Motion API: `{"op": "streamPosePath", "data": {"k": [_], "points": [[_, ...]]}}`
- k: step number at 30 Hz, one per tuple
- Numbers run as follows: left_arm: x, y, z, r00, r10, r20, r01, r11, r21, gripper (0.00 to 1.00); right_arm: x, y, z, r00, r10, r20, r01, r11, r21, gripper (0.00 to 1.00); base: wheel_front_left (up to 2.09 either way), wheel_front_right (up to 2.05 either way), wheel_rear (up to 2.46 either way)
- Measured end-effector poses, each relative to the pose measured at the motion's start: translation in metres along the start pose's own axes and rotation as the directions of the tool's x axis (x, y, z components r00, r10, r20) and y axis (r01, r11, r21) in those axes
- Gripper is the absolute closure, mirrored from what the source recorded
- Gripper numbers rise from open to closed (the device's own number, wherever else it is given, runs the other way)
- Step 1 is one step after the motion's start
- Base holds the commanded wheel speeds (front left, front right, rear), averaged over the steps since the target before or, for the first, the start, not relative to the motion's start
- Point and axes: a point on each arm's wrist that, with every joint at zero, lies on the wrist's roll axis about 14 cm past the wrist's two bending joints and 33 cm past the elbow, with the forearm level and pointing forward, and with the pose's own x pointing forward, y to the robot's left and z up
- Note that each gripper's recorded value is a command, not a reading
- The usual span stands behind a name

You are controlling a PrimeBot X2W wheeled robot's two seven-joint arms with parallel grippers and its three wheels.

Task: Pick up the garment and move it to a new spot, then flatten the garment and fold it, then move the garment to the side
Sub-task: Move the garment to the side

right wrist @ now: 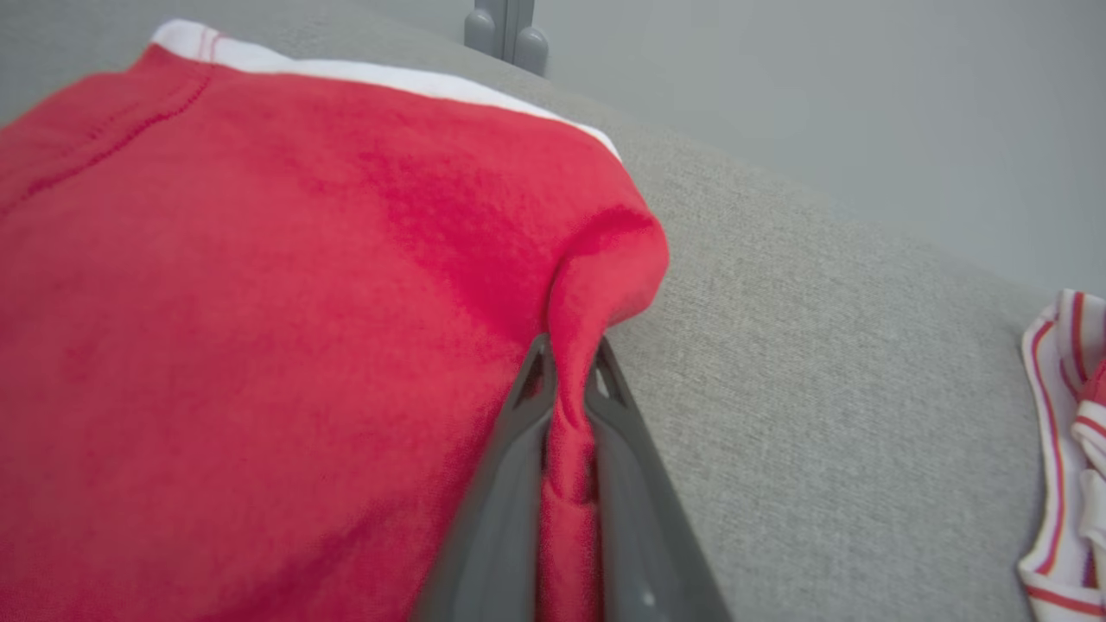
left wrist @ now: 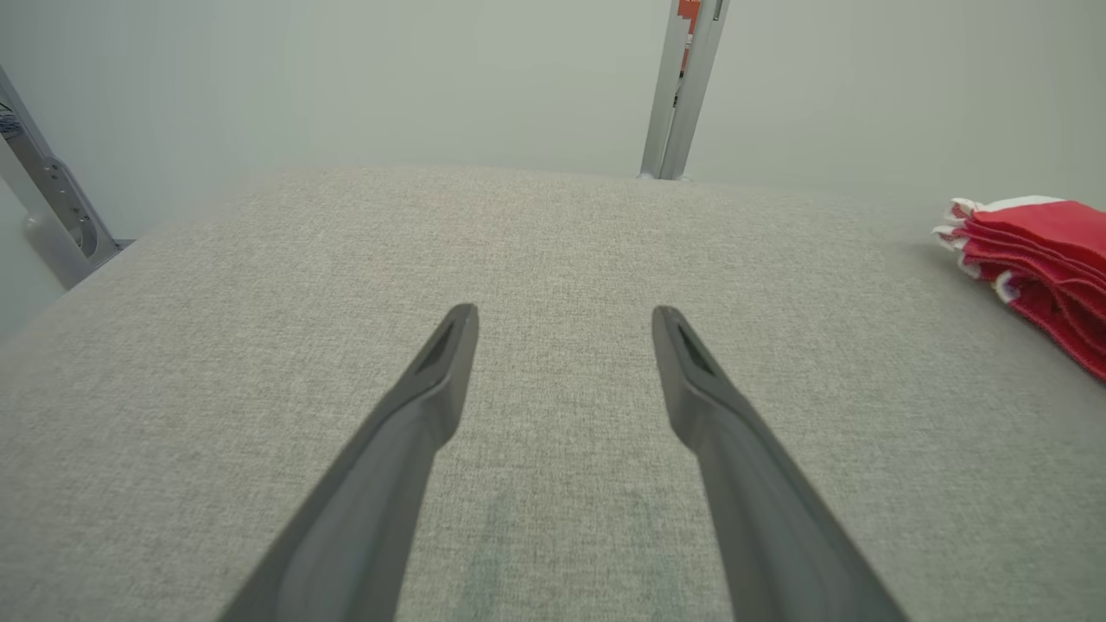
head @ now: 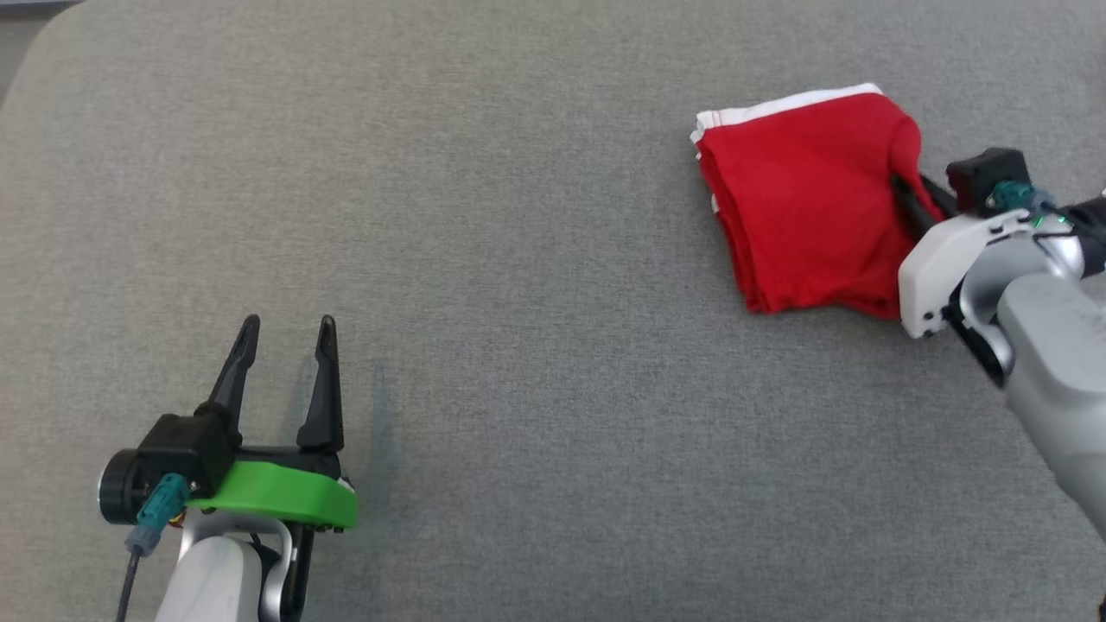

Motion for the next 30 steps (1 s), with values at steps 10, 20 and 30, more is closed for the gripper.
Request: {"op": "streamPosePath", "data": {"k": [10, 20, 30], "points": [[0.048, -0.028, -0.01, 0.992, -0.125, 0.003, 0.125, 0.991, 0.038, 0.0, -0.02, -0.103, 0.018, 0.991, -0.135, -0.012, 0.133, 0.983, -0.126, 1.0, 0.0, 0.0, 0.0], [0.083, -0.065, -0.022, 0.966, -0.26, -0.014, 0.26, 0.964, 0.059, 0.0, -0.061, -0.2, 0.021, 0.945, -0.325, -0.047, 0.312, 0.933, -0.178, 1.0, 0.0, 0.0, 0.0], [0.094, -0.078, -0.032, 0.951, -0.307, -0.031, 0.308, 0.95, 0.056, 0.0, -0.085, -0.259, 0.002, 0.88, -0.452, -0.144, 0.413, 0.88, -0.235, 1.0, 0.0, 0.0, 0.0]]}}
